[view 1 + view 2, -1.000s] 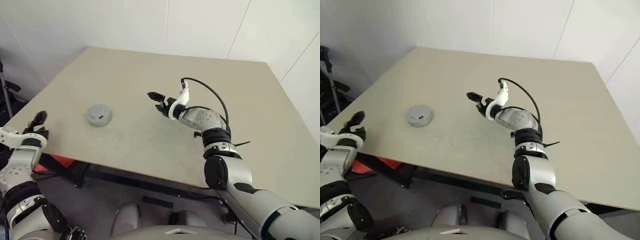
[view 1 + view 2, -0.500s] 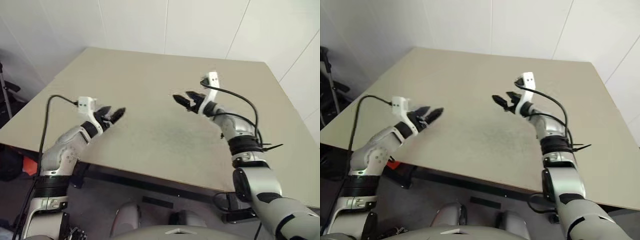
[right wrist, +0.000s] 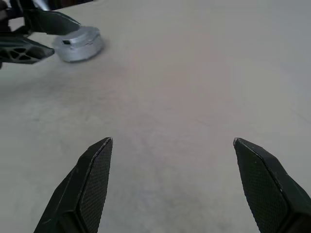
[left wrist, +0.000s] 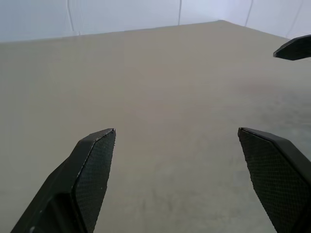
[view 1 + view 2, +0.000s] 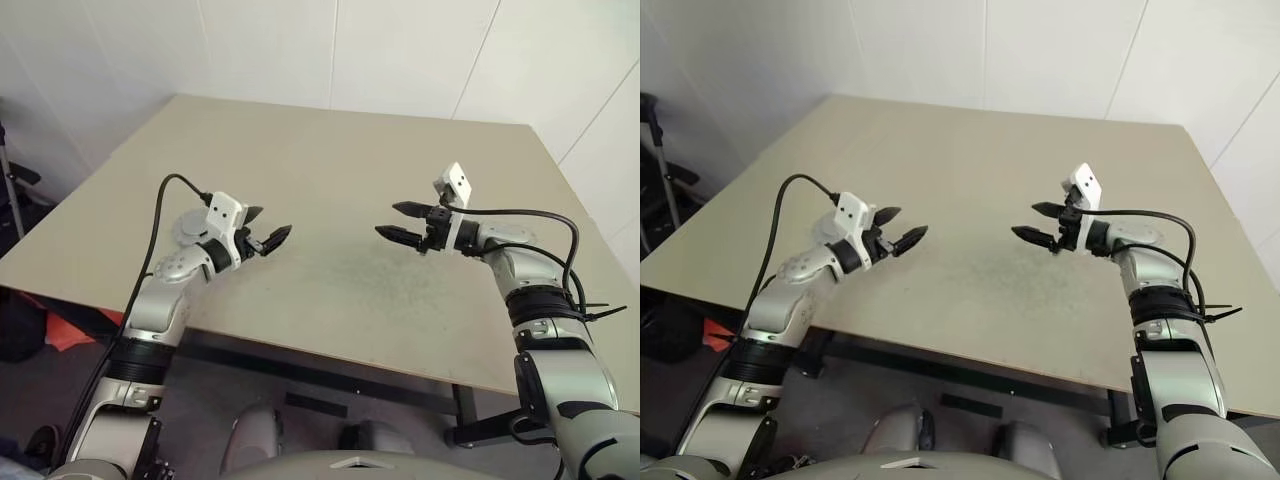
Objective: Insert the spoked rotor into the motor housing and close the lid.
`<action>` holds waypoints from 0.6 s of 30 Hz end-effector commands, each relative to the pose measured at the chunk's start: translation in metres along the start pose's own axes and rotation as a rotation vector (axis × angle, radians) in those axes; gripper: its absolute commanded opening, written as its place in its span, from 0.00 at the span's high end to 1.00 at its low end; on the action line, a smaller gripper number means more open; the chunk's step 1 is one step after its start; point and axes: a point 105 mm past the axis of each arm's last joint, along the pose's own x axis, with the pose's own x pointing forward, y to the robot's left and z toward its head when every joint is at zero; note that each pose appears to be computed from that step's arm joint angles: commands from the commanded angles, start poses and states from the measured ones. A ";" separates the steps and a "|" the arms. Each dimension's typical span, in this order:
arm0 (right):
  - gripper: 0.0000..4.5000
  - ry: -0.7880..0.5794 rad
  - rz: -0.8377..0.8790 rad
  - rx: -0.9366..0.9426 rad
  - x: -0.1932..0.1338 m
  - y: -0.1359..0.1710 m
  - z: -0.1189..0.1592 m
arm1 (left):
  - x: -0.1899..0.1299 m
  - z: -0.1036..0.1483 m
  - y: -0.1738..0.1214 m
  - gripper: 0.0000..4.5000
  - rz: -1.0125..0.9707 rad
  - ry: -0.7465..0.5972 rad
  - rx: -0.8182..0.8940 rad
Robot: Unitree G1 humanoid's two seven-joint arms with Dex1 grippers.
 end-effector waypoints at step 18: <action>0.00 -0.038 -0.022 -0.055 0.014 0.006 0.004 | -0.004 0.007 0.000 0.05 0.045 -0.062 -0.031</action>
